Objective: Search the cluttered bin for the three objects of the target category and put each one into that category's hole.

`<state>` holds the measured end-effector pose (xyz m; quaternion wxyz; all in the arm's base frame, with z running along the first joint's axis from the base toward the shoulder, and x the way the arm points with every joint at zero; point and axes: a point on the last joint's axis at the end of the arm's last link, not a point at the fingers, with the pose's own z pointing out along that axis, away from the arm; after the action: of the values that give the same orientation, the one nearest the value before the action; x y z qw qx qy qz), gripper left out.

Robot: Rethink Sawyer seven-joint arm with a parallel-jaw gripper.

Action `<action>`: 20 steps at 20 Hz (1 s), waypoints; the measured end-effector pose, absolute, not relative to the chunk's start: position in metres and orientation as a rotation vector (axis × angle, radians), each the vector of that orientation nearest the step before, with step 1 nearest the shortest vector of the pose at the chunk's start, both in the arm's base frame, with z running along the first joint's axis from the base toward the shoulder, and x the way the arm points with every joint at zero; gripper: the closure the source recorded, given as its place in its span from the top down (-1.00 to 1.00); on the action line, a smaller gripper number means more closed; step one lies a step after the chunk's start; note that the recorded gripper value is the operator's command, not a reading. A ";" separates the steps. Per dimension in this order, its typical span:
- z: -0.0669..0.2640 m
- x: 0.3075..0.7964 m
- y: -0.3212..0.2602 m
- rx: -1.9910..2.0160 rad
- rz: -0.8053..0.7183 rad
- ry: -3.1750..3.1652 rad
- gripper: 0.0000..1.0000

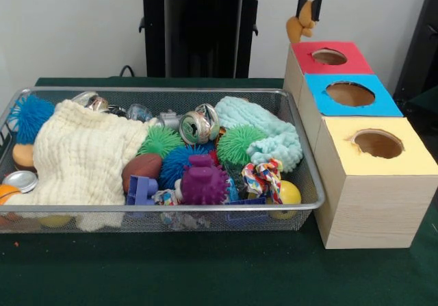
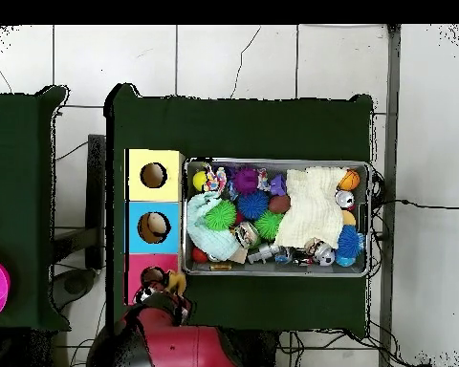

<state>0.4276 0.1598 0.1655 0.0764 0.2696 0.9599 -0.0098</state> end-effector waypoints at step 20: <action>0.126 0.379 0.274 0.883 -0.139 2.886 -1.00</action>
<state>0.3790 0.2742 0.1258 0.0601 0.2917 0.9535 -0.0458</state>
